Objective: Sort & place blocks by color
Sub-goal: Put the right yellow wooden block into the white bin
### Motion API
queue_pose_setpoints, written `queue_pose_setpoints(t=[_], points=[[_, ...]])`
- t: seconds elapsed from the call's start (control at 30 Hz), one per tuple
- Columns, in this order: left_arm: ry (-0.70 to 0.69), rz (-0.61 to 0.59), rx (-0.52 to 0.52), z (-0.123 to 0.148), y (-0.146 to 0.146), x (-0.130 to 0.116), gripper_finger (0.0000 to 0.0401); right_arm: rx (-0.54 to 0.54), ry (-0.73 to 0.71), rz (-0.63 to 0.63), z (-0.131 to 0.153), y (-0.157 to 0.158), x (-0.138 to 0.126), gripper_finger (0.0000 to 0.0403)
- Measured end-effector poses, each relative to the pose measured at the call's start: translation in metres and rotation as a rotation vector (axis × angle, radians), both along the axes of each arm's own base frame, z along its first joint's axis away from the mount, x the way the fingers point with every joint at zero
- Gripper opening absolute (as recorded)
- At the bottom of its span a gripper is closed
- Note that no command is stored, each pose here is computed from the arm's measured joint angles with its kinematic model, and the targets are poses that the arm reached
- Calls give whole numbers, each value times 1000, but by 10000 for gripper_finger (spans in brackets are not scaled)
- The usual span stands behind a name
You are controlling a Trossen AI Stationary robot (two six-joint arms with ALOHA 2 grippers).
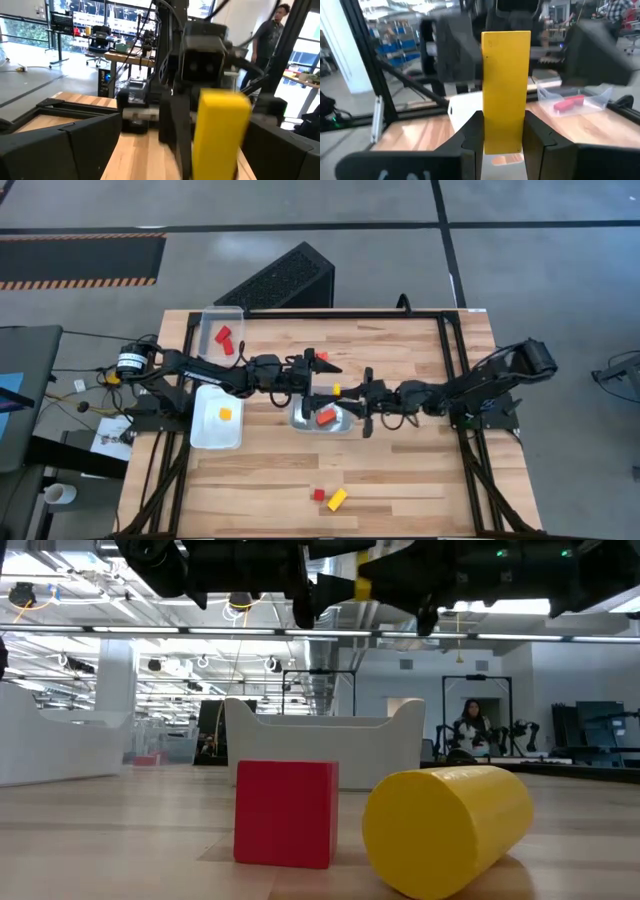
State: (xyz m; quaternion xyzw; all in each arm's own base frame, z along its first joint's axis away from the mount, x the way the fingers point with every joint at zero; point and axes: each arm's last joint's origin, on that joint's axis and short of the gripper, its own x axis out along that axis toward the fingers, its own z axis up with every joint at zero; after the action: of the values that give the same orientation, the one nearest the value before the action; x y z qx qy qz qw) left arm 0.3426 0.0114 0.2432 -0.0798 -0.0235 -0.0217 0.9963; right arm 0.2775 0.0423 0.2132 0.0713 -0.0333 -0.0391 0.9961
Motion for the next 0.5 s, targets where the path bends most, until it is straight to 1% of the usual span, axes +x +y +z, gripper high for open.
queue_pose_setpoints(t=[0.1,0.17,0.27,0.33,0.4,0.5], points=[[23,1,-13,-2,0,0,364,-10,16,1,-4,2,13,98],[38,3,-16,-4,0,0,362,-15,17,0,-5,3,16,98],[54,8,-17,-5,0,0,343,-23,10,-5,-3,3,16,98],[57,13,-8,-6,0,0,316,-25,8,-9,-1,2,14,98],[60,13,-8,-6,0,0,278,-30,2,-13,2,2,13,98],[68,-6,-4,-6,-1,0,199,-35,20,-21,0,0,13,98]])
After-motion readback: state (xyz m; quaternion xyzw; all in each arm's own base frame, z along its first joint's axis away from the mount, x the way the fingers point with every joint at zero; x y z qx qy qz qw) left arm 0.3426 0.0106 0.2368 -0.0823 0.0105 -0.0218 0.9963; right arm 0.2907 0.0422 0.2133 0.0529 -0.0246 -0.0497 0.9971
